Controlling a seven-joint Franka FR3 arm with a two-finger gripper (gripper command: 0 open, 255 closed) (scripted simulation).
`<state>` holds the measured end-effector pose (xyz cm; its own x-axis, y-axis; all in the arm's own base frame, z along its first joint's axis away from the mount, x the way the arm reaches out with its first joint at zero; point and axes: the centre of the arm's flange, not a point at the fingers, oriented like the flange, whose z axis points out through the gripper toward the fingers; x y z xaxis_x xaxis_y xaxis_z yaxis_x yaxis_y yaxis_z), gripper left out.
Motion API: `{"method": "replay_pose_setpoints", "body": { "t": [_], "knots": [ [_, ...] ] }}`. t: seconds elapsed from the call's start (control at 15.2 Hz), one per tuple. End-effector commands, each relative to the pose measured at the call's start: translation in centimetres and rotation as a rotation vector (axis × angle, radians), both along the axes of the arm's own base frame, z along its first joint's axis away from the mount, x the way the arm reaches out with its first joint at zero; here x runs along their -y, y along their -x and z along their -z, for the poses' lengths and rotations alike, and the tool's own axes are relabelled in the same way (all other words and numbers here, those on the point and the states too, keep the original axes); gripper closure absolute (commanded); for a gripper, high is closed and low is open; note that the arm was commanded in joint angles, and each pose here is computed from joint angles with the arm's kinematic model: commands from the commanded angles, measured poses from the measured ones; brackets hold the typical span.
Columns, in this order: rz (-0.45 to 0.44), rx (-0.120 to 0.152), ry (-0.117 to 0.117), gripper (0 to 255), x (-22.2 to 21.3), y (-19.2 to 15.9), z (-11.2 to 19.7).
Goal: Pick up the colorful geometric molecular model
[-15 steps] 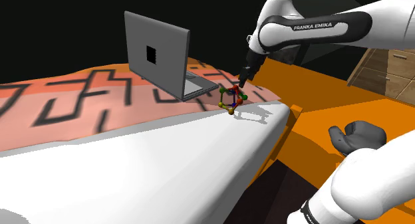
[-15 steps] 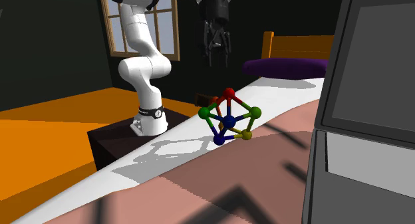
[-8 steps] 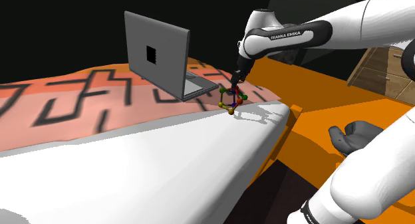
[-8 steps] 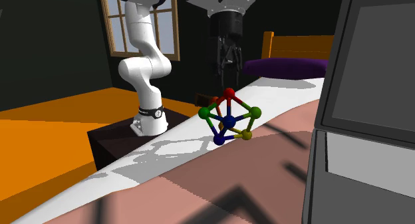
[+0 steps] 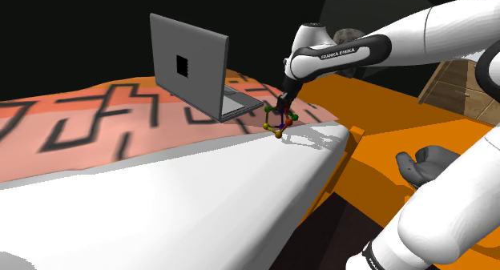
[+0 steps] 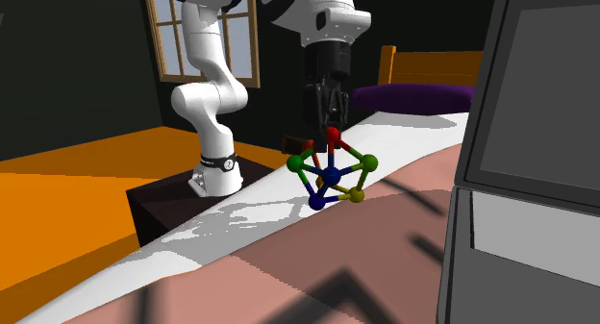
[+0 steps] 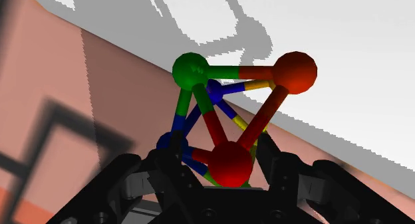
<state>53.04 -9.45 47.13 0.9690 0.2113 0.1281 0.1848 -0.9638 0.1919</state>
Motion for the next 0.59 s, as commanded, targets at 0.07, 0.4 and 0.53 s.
{"method": "replay_pose_setpoints", "body": {
  "t": [0.07, 0.4, 0.53],
  "knots": [
    [0.000, 0.000, 0.000, 255, 0.01, -0.02, 0.11],
    [0.000, 0.000, 0.000, 255, -0.08, -0.03, 0.13],
    [0.000, 0.000, 0.000, 255, -0.05, 0.00, 0.09]
  ]
}}
